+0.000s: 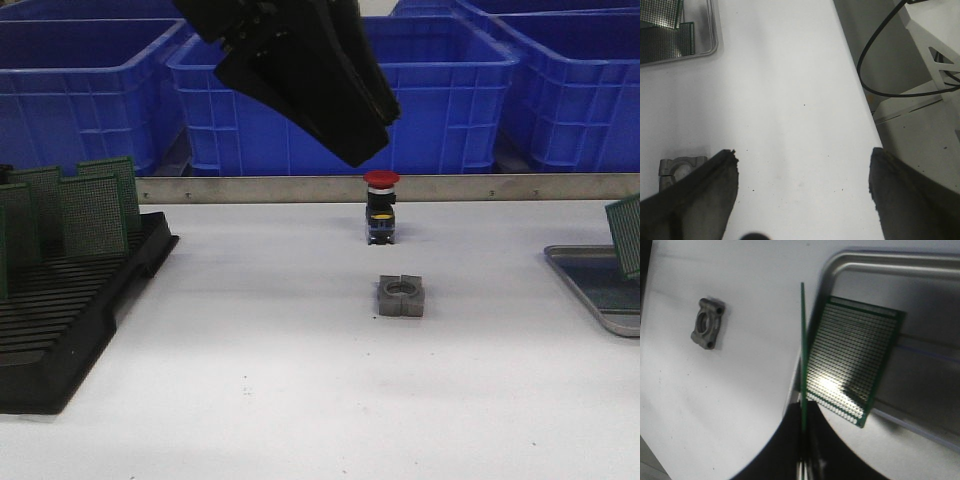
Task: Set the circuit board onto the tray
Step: 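Lower the second board onto the silver tray and open the right gripper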
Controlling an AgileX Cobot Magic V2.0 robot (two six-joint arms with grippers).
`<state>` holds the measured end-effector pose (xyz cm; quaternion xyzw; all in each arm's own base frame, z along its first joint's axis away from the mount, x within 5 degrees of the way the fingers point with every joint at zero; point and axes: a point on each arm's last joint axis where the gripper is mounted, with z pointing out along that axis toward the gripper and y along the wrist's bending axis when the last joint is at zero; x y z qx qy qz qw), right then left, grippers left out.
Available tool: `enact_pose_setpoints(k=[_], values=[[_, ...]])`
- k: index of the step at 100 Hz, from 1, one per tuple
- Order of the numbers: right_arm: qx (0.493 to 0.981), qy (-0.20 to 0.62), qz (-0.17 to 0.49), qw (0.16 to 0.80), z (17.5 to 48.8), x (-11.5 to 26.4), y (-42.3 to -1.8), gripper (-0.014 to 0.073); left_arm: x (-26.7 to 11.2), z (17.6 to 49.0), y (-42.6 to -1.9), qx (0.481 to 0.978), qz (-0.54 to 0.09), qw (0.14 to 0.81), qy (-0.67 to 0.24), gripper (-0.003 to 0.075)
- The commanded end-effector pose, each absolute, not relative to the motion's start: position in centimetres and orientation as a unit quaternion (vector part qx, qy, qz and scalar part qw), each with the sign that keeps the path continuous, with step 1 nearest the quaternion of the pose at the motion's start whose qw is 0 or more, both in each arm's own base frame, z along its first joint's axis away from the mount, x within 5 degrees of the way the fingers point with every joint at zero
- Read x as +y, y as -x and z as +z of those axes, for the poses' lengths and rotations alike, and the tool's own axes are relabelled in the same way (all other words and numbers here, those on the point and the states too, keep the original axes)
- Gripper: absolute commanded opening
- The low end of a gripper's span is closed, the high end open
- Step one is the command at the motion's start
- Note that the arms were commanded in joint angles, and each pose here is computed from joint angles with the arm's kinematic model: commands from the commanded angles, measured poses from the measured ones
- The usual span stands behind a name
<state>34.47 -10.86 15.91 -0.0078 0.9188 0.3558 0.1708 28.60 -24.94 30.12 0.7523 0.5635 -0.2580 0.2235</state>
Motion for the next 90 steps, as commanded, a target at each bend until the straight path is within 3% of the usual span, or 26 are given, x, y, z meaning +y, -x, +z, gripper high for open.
enact_pose_setpoints(k=[1, 72, 90], values=[[0.903, -0.025, 0.383, 0.195, 17.29, -11.33, -35.02, -0.0069, -25.08, 33.13, -27.47, 0.546, -0.276, 0.263, -0.746, 0.0517], [0.889, -0.074, 0.409, 0.190, 16.54, -11.31, -35.54, -0.0064, -25.08, 33.13, -27.46, 0.546, -0.276, 0.262, -0.747, 0.0517], [0.890, -0.085, 0.409, 0.182, 16.48, -11.34, -35.50, 0.0074, -25.08, 33.13, -27.46, 0.546, -0.276, 0.262, -0.747, 0.0517]])
